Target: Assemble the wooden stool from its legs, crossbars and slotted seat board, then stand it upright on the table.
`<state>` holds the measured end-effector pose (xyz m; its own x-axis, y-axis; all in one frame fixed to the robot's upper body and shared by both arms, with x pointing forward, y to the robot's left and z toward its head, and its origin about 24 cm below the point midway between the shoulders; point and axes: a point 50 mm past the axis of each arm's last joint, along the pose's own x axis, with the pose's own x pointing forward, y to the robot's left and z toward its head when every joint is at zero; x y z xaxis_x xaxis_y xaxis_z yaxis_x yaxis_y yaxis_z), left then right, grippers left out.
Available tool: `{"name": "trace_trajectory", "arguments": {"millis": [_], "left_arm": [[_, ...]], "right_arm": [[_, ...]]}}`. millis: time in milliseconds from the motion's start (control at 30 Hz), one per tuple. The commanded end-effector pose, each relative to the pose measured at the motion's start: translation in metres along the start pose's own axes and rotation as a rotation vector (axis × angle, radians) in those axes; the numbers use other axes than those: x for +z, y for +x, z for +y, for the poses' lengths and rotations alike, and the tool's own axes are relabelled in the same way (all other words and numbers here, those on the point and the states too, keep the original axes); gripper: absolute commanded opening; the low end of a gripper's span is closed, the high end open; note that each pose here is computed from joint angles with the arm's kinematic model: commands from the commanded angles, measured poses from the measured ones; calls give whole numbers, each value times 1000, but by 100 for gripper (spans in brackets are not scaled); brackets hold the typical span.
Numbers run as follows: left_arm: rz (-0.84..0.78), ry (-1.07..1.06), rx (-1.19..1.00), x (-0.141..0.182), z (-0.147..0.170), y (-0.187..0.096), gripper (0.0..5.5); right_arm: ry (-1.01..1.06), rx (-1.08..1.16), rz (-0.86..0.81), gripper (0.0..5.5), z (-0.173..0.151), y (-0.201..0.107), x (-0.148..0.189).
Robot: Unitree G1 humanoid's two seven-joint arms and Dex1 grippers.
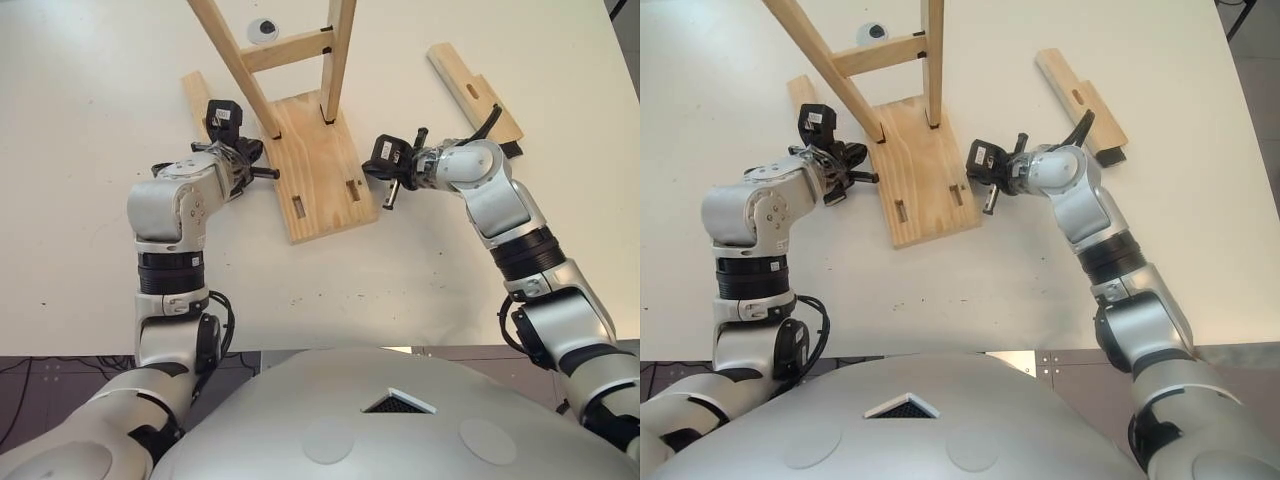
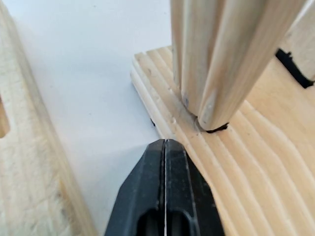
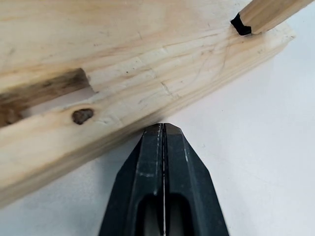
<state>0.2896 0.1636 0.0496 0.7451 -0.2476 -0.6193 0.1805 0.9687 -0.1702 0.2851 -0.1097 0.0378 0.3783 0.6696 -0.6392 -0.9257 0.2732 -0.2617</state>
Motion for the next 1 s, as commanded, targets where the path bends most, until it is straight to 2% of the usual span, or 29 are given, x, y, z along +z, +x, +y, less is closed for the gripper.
{"name": "trace_trajectory", "arguments": {"millis": [33, 133, 233, 333, 467, 567, 667, 733, 833, 1000], "left_arm": [[-56, 6, -101, 24, -29, 20, 0], [-65, 6, -107, 28, -35, 26, 0], [-47, 20, -70, 20, -23, 20, 0], [-60, 44, -9, 17, -8, 7, 0], [-156, 65, 73, 40, 11, -20, 0], [-102, 149, 113, 37, 24, -32, 0], [12, 161, 22, 11, 18, -30, 0], [69, 144, -25, -7, 12, -26, 0], [117, 127, -56, -25, 2, -20, 0], [103, 149, -143, -27, -26, -26, 0]], "right_arm": [[36, 51, -13, 2, 13, 7, 3], [43, -30, -6, 2, 0, 6, 3], [88, -125, 0, 2, -15, 1, 0], [96, -184, 32, 2, -23, -3, -8], [97, -220, 43, 2, -26, -5, -11], [82, -283, 30, 2, -33, -12, -7], [98, -542, -34, 2, -68, -38, 5], [143, -739, -80, 2, -98, -68, 10], [138, -790, -14, 2, -118, -91, -4], [106, -692, 233, 2, -109, -97, -68]]}}
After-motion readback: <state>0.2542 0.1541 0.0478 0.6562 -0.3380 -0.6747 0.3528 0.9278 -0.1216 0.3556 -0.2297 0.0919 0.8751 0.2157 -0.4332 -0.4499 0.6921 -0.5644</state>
